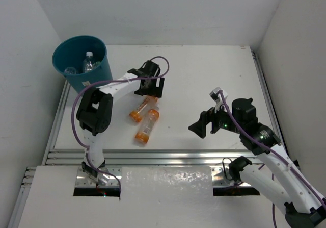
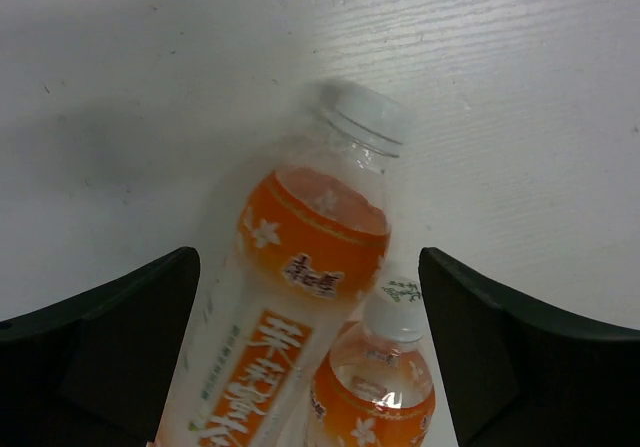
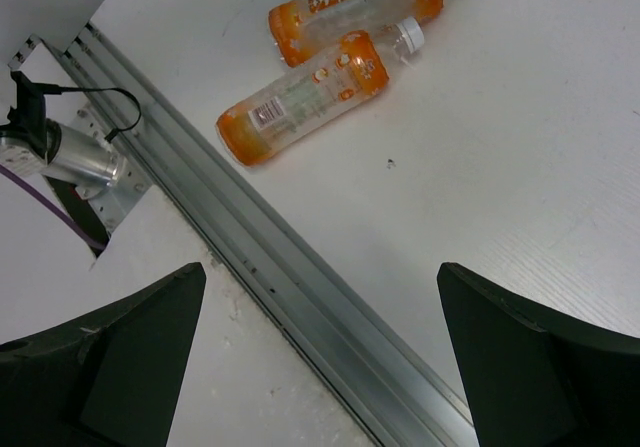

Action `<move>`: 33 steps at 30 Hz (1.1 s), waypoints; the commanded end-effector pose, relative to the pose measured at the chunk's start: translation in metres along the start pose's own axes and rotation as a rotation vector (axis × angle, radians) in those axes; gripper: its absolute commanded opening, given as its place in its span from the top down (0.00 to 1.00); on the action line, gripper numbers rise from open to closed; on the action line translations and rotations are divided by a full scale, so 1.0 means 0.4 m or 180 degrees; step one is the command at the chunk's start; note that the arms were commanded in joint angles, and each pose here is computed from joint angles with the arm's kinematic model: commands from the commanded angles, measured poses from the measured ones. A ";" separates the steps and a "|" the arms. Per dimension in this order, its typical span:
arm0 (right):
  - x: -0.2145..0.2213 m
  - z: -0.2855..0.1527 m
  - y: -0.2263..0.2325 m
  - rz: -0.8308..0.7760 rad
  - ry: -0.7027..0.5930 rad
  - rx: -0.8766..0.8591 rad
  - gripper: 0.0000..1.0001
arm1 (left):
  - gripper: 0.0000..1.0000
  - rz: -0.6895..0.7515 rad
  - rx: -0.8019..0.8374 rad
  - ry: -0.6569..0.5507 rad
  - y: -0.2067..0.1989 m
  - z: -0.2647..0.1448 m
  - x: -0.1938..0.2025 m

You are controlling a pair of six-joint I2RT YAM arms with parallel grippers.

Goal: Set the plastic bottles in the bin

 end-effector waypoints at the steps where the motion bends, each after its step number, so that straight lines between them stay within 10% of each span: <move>1: -0.009 -0.001 0.006 -0.0054 -0.0043 -0.0042 0.01 | 0.13 -0.0018 -0.0025 -0.0348 -0.002 -0.043 -0.073; 15: 0.003 0.010 -0.002 -0.0059 0.0003 -0.0050 0.01 | 0.30 -0.0045 -0.0014 -0.0123 0.002 0.052 -0.030; 26: 0.008 0.025 -0.004 -0.0023 0.0051 -0.0083 0.01 | 0.76 -0.0330 -0.0536 -0.0225 0.112 0.020 -0.058; 28: 0.005 0.025 -0.004 -0.0020 0.0042 -0.0087 0.01 | 0.99 -0.0388 -0.0562 -0.0286 0.129 -0.002 -0.078; 33: 0.005 0.027 -0.006 -0.0021 0.0047 -0.0075 0.01 | 1.00 -0.0449 -0.0499 -0.0679 0.131 -0.137 -0.146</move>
Point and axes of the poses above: each gripper's point midway between its finger pads, its own z axis out along the fingers, its own y axis along the line the jaws close on, x = y × z, the point moved 4 cm from there along -z, back along the fingers, and after that the axes turned 11 degrees about z, right-handed, at the moved point
